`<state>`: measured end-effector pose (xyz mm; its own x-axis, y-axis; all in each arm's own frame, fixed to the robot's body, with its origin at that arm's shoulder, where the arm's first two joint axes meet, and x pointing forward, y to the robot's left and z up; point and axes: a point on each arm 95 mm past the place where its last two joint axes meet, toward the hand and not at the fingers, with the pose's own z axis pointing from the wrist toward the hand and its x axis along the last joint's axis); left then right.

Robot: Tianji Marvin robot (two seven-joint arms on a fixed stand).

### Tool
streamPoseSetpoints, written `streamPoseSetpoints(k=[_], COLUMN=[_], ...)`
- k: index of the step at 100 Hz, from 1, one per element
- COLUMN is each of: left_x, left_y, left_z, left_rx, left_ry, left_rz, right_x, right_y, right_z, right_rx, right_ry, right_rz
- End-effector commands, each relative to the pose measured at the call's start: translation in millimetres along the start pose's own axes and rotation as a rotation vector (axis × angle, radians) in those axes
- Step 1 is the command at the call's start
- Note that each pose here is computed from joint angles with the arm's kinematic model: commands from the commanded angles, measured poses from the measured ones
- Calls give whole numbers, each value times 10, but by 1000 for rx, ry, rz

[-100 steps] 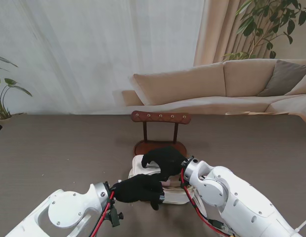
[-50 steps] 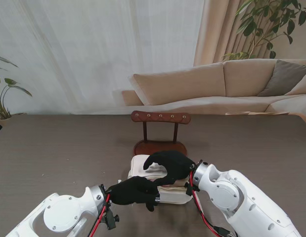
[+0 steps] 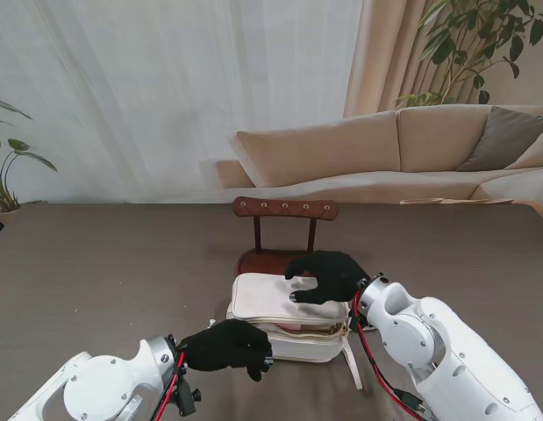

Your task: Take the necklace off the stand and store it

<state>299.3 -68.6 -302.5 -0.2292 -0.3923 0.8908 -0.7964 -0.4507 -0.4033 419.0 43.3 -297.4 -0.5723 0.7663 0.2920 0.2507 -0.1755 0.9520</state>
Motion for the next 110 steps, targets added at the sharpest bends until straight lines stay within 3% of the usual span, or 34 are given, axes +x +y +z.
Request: streamPoseSetpoints(k=[1,33,54,79,110], left_x=[-16,-35,-36,-68,-152], left_y=[40,49,48,48,40], left_z=[-19,-49,-76,-106,-149], left_rx=[-18,-8,-3,8,32], left_ry=[-10,-33,-49,-78,-122], left_rz=[-6,-3,8,21,36], right_x=[-148,-507,-642,-695,-513], right_y=[7,64,66,-27,-228], right_z=[-36,-153,-237,-308,-253], right_rx=[6,41,121,239,301], right_ry=[-50,-182,-237,-259,-170], right_rz=[6,-95,-144,-114,45])
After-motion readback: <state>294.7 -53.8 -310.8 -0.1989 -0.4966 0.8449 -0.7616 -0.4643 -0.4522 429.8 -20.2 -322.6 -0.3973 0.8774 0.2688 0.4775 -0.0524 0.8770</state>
